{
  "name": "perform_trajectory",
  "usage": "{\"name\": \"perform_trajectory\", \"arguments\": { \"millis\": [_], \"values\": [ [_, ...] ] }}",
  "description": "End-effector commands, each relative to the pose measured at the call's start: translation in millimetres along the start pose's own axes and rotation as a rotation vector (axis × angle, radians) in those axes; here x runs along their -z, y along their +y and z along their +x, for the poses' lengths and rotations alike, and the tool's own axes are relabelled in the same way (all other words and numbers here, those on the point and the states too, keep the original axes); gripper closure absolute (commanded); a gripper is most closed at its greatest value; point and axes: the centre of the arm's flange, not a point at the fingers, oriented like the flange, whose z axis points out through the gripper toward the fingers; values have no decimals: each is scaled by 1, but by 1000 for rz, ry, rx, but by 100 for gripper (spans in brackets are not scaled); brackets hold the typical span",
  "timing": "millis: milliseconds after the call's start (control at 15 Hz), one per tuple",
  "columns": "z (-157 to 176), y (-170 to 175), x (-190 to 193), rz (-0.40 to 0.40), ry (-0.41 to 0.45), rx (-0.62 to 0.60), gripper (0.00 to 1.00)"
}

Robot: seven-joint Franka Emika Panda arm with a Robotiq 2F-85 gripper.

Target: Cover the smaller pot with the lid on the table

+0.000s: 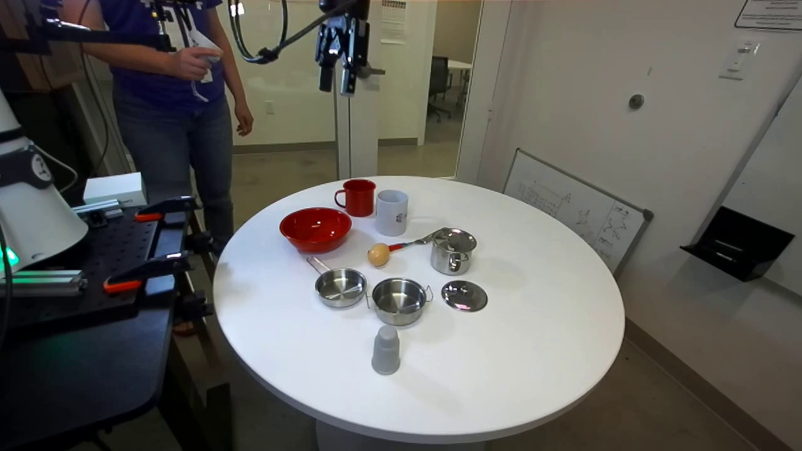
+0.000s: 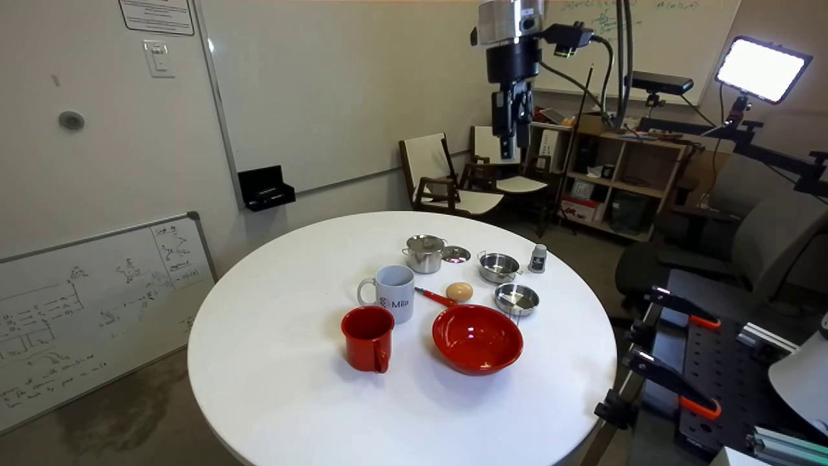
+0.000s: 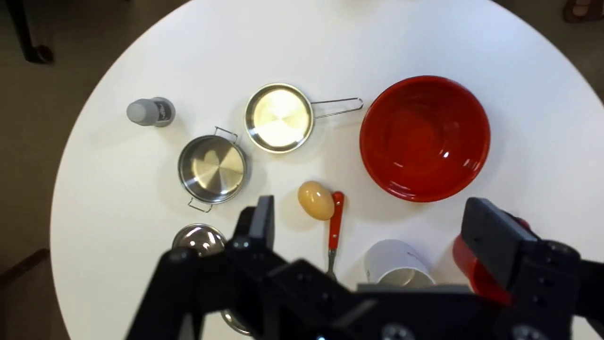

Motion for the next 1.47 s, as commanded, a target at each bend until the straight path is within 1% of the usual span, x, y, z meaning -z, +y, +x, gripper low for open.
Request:
{"name": "perform_trajectory", "arguments": {
  "millis": [0, 133, 400, 467, 600, 733, 1000, 1267, 1400],
  "values": [
    [12, 2, -7, -4, -10, -16, 0],
    [21, 2, -17, -2, -28, -17, 0],
    [18, 2, -10, -3, -16, -19, 0],
    [20, 4, -15, -3, -22, -30, 0],
    [25, 11, -34, 2, -3, -28, 0],
    [31, 24, -54, -18, 32, -37, 0],
    [48, 64, -100, -50, 91, -53, 0],
    [62, 111, -149, -37, 91, -104, 0],
    [69, 131, -169, -40, 78, -167, 0]
  ]
}}
